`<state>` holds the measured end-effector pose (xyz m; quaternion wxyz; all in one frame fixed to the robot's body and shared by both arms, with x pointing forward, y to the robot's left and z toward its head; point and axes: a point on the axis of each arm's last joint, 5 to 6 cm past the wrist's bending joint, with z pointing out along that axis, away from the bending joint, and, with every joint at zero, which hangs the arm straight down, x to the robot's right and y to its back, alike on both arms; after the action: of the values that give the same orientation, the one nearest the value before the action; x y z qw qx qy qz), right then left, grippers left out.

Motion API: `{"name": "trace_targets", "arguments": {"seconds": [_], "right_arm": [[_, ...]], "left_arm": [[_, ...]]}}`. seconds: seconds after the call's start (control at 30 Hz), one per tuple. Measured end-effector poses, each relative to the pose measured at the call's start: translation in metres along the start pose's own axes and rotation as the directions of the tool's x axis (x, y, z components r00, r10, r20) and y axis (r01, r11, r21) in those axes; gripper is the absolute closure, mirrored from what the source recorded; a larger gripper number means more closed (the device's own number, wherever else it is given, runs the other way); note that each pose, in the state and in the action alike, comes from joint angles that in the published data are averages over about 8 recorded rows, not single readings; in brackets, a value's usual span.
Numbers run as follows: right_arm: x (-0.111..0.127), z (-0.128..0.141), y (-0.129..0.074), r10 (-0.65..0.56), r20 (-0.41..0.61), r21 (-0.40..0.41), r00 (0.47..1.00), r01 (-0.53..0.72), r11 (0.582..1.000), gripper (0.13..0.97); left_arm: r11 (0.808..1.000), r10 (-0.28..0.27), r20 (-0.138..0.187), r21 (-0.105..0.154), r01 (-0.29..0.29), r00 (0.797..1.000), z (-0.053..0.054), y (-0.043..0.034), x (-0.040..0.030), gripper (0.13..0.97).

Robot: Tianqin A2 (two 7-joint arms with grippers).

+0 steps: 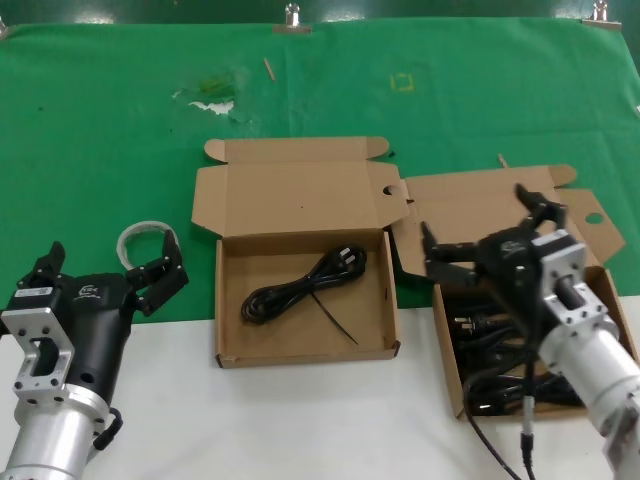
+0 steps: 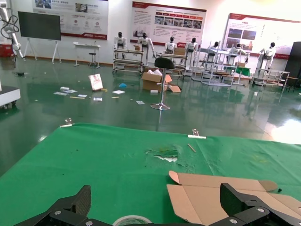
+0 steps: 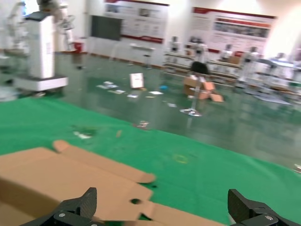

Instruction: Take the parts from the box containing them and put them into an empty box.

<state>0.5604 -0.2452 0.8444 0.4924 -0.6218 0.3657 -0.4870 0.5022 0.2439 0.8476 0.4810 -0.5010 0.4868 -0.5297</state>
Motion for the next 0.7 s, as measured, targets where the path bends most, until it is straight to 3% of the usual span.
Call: {"name": "trace_targets", "arguments": {"seconds": [0.37,0.7], "right_arm": [[0.016,-0.044,-0.001,0.135,-0.168,0.026,0.977,-0.132,0.991,0.13],[0.018,-0.049,-0.002,0.148,-0.185,0.031,0.972,-0.144,0.989,0.13]], "left_arm": [[1.0,0.0,0.0,0.0,0.0,1.0,0.0,0.0,0.0,0.132],[1.0,0.0,0.0,0.0,0.0,1.0,0.0,0.0,0.0,0.132]]}}
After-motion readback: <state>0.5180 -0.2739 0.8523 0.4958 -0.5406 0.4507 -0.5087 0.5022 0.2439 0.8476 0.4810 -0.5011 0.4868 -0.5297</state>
